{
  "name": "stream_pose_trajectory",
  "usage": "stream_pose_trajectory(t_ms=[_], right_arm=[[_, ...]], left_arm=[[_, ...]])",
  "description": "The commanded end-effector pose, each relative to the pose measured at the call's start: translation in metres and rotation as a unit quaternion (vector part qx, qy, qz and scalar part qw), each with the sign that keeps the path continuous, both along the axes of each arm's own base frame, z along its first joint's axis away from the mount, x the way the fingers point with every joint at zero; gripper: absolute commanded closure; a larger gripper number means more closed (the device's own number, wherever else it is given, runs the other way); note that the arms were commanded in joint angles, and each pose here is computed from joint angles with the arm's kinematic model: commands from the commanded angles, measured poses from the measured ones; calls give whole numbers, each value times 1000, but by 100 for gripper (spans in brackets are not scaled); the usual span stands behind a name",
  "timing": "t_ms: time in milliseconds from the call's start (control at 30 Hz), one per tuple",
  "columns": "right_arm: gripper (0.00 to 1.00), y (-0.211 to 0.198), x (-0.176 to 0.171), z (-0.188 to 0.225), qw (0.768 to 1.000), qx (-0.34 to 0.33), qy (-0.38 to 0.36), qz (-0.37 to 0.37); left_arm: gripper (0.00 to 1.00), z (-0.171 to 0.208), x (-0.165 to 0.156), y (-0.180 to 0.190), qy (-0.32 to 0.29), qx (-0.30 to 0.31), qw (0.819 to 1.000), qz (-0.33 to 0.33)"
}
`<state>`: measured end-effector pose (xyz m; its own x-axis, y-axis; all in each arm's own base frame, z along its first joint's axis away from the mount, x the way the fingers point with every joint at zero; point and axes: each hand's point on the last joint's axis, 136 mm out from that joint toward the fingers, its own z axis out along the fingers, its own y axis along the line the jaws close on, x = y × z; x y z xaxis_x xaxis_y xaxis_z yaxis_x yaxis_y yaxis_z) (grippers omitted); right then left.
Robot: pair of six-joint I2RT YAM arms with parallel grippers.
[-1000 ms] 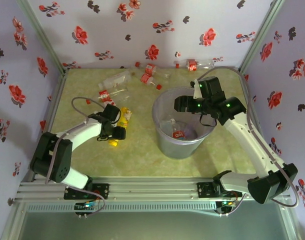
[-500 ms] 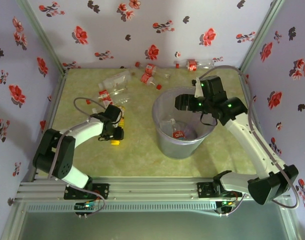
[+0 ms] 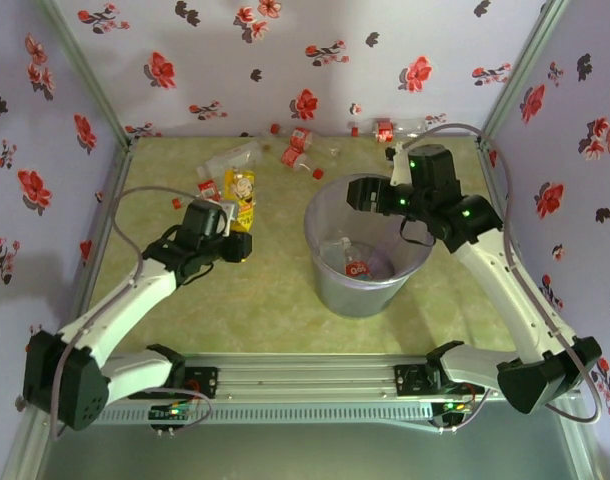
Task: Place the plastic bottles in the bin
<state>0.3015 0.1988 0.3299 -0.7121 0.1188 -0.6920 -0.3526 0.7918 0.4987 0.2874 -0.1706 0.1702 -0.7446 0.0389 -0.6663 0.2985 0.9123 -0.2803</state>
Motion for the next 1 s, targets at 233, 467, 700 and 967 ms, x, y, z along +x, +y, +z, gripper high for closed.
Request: stream_pose_trajectory(t_ms=[233, 467, 700, 967], right_arm=[[16, 90, -5, 78, 983, 68, -112, 125], [7, 138, 7, 71, 981, 57, -118, 146], [7, 176, 21, 55, 979, 65, -101, 166], [11, 202, 35, 40, 978, 86, -78, 174]], left_arm=[[100, 72, -15, -49, -119, -89, 983, -111], [100, 77, -19, -62, -134, -100, 977, -135], [100, 81, -19, -68, -144, -106, 972, -150], [100, 81, -20, -71, -146, -104, 971, -157]])
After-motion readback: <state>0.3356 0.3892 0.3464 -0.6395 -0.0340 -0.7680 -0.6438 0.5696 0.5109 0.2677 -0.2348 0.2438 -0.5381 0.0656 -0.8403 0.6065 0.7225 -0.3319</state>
